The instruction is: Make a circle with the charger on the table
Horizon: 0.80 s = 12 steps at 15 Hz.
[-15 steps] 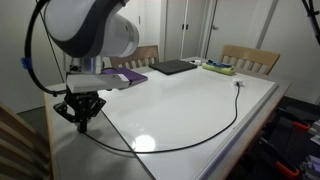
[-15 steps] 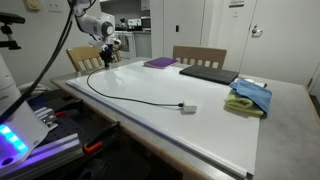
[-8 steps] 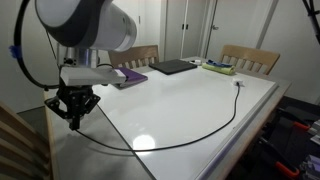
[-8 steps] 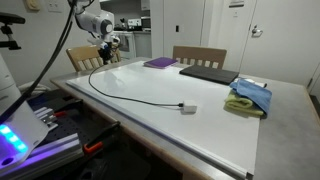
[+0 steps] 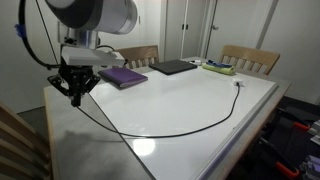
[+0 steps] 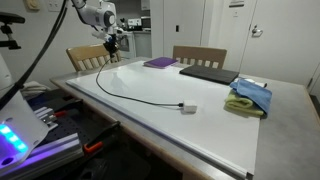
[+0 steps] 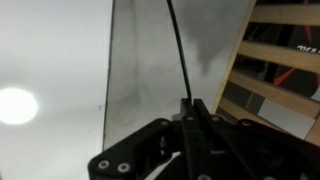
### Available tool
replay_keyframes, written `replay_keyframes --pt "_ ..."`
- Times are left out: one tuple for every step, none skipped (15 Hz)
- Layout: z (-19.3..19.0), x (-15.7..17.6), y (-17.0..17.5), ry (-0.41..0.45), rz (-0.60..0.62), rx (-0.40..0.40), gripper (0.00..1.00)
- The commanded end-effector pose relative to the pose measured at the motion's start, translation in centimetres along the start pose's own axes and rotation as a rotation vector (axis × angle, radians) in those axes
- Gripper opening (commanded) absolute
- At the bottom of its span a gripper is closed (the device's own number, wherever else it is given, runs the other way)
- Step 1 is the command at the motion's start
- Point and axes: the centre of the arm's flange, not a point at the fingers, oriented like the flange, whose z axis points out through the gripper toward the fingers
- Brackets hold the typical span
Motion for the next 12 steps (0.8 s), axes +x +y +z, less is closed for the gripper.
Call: replay_keyframes --pt "-3.5 -0.4 2.4 0.121 0.071 -0.148 0.01" --pt "-4.0 -0.2 3.2 0.152 0.101 -0.175 0.01" --pt "-4.7 -0.2 4.1 0.178 0.136 -0.203 0.01" --pt "-5.3 -0.2 4.8 0.202 0.171 -0.221 0.01" --pt "-5.8 -0.4 5.8 0.221 0.212 -0.241 0.01" --pt "-6.3 -0.5 6.5 0.237 0.25 -0.257 0.01" --pt "-6.9 -0.8 7.3 0.251 0.289 -0.273 0.01" --pt "-7.4 -1.1 7.9 0.26 0.324 -0.286 0.01" --pt "-7.7 -1.4 8.5 0.271 0.356 -0.296 0.01" --pt "-8.1 -1.9 9.1 0.275 0.386 -0.3 0.01" --pt "-8.5 -2.3 9.7 0.273 0.413 -0.286 0.01" --pt "-8.7 -2.6 10.0 0.272 0.43 -0.263 0.01"
